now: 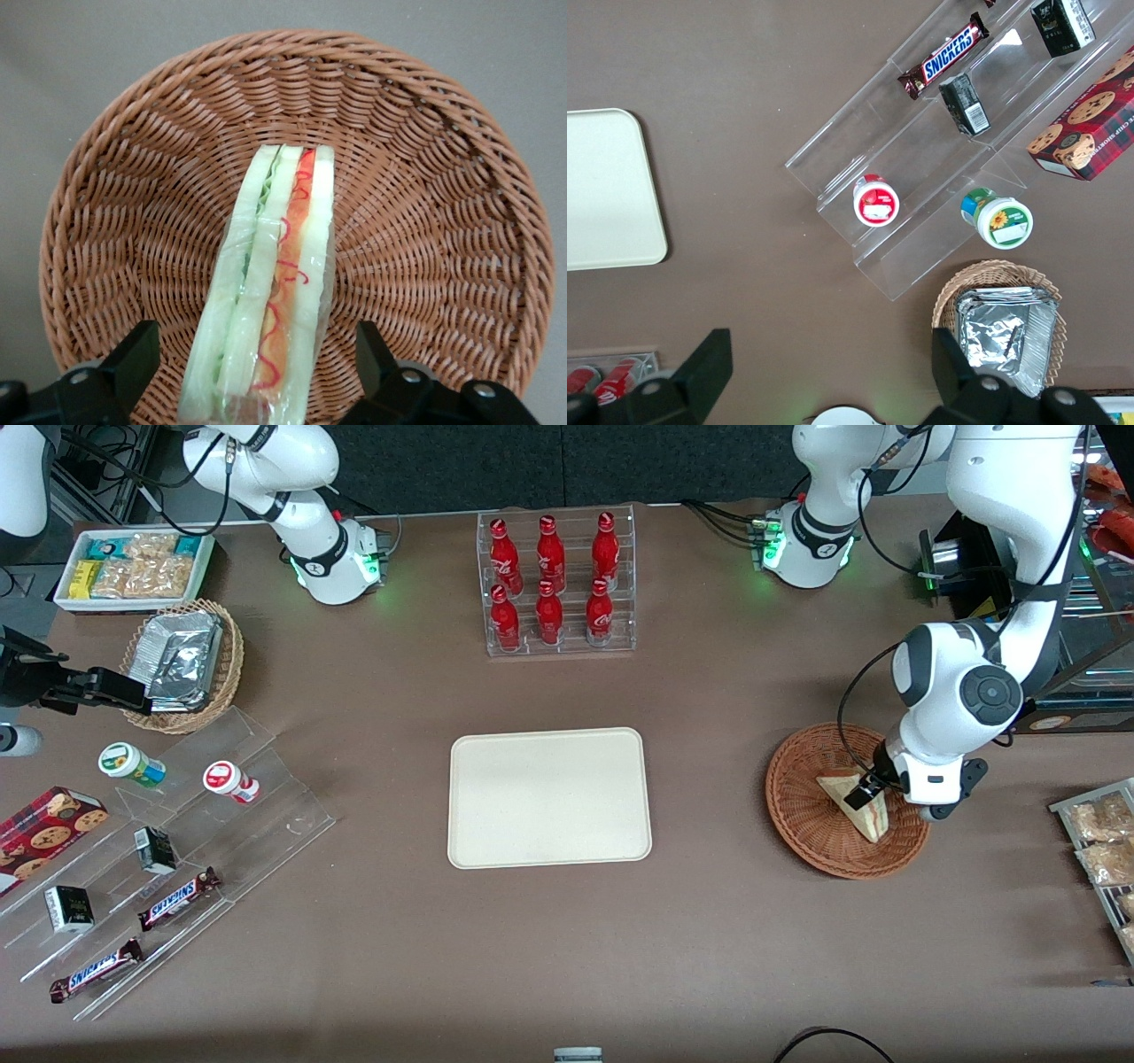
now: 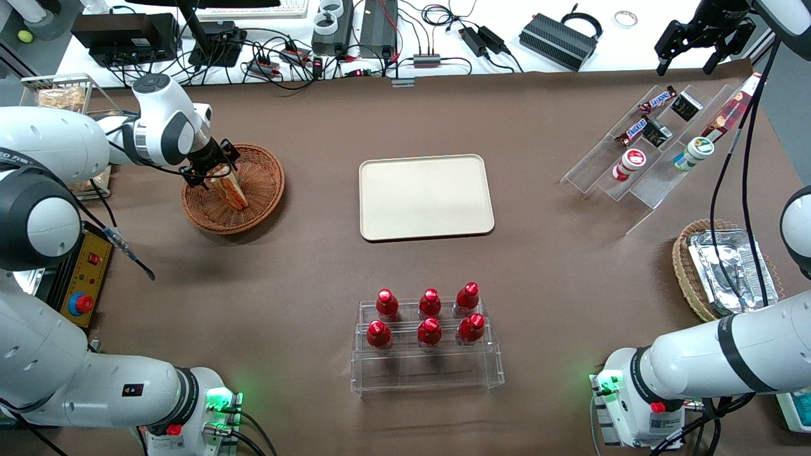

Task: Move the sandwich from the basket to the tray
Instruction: 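Lower the left gripper onto the wrapped sandwich and close on it, then lift the sandwich and carry it with the left gripper over the tray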

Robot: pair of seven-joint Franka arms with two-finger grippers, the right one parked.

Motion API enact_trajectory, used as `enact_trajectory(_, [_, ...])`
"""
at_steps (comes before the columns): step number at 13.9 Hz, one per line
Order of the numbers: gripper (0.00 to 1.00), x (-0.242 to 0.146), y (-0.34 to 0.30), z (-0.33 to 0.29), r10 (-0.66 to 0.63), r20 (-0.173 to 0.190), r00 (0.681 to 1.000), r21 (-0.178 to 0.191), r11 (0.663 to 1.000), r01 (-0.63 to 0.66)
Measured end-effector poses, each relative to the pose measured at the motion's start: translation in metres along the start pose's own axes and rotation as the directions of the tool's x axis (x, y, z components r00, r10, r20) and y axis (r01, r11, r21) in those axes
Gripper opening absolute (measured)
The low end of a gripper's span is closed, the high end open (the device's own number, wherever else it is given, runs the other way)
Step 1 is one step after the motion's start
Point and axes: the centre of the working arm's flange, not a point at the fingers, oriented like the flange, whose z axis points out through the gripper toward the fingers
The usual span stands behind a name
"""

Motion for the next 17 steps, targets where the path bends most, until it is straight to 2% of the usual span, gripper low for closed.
enact_trajectory(1, [0.97,0.0,0.0,0.002,-0.001,0.002,1.0,0.002,1.0,0.001])
enact_trajectory(3, [0.78,0.0,0.0,0.002,-0.001,0.003,1.0,0.003,1.0,0.001])
enact_trajectory(6, [0.44,-0.003,0.003,0.002,0.007,0.004,1.0,0.003,1.0,-0.007])
enact_trajectory(7, [0.36,-0.006,0.007,0.0,0.016,0.005,1.0,0.004,1.0,-0.016])
enact_trajectory(9, [0.29,-0.013,0.02,-0.014,0.04,0.022,0.999,0.023,0.999,-0.041])
enact_trajectory(10, [0.27,-0.015,0.029,-0.03,0.055,0.044,0.998,0.045,0.997,-0.057])
enact_trajectory(12, [0.17,-0.031,0.06,-0.085,0.11,0.079,0.991,0.068,0.991,-0.115])
enact_trajectory(13, [0.15,-0.045,0.081,-0.116,0.148,0.082,0.986,0.062,0.986,-0.153])
enact_trajectory(15, [0.15,-0.081,0.121,-0.16,0.208,0.065,0.976,0.028,0.977,-0.211])
enact_trajectory(17, [0.15,-0.12,0.152,-0.172,0.272,0.06,0.96,-0.002,0.962,-0.273])
